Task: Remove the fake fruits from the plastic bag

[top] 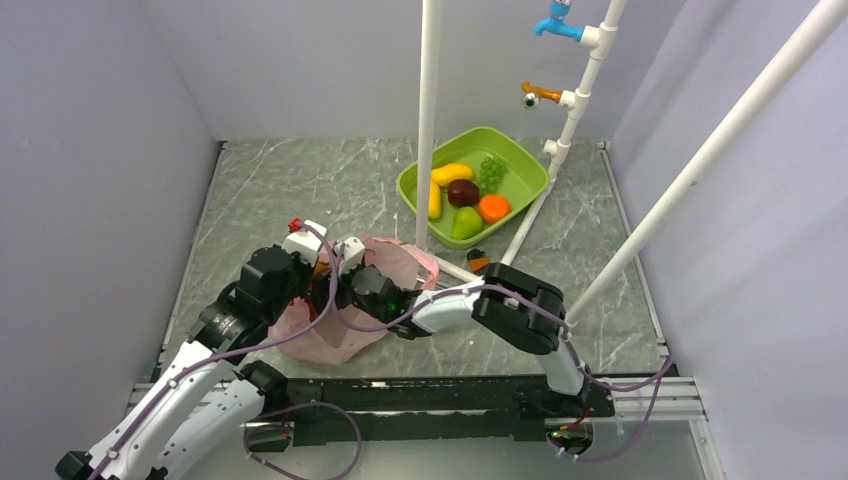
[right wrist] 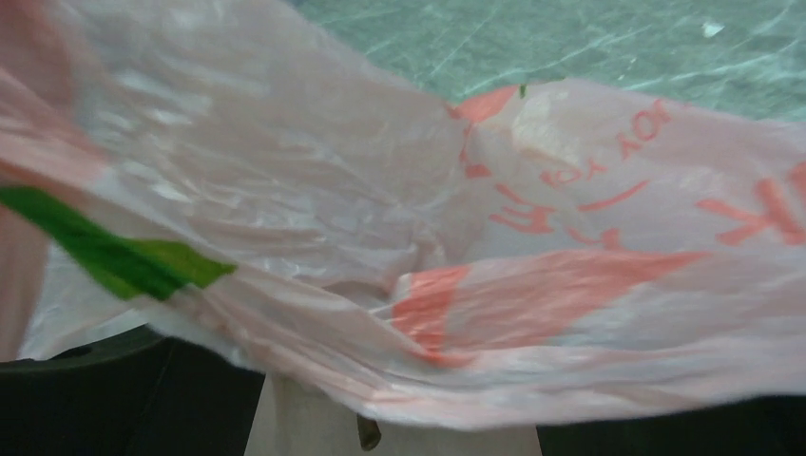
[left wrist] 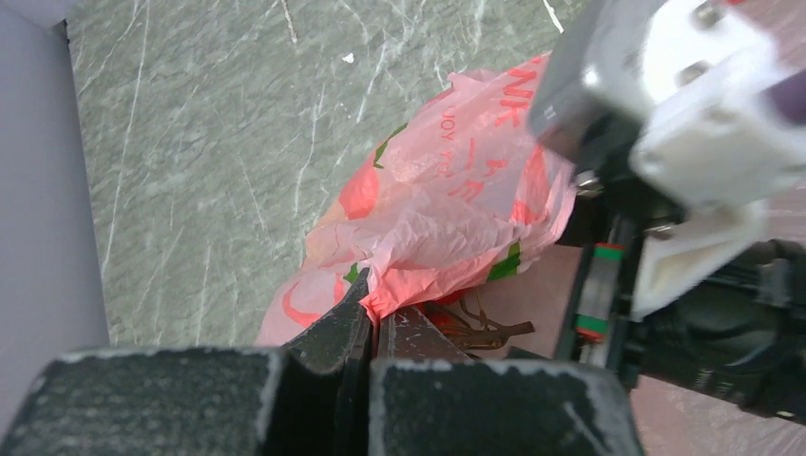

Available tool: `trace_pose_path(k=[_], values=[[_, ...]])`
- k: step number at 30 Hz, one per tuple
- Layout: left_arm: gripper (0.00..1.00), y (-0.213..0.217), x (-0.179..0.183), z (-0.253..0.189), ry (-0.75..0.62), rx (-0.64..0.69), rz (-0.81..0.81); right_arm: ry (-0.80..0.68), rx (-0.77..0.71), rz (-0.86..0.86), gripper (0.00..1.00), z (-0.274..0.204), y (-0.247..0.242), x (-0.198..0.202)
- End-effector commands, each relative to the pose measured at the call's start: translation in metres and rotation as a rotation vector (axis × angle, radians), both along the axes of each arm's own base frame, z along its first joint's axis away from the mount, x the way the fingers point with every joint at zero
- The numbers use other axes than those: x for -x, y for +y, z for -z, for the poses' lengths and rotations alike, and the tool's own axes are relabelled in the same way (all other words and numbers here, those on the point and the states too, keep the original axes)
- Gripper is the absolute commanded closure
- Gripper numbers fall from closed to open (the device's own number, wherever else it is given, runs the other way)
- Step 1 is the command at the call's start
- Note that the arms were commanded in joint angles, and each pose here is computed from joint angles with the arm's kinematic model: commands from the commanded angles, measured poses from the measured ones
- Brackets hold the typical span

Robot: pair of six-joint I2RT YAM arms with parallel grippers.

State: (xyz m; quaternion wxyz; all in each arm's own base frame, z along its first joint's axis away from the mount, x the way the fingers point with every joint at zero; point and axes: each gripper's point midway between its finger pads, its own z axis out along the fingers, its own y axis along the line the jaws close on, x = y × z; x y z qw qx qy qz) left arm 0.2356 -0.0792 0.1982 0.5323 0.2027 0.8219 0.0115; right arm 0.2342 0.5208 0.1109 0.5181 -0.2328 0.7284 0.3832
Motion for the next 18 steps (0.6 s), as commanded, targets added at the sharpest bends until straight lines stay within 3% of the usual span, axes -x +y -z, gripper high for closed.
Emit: trace_pose_path(k=[1,9,18], values=[[1.00,0.000,-0.005,-0.010,-0.044,0.002,-0.009,0.043,-0.001,-0.033,0.13,0.005,0.017,0.001],[1.00,0.004,-0.007,-0.012,-0.062,-0.008,-0.024,0.094,0.060,-0.033,0.55,0.031,0.025,0.000],[1.00,0.007,-0.007,-0.014,-0.067,-0.015,-0.038,0.091,0.049,-0.023,0.90,0.004,0.012,0.003]])
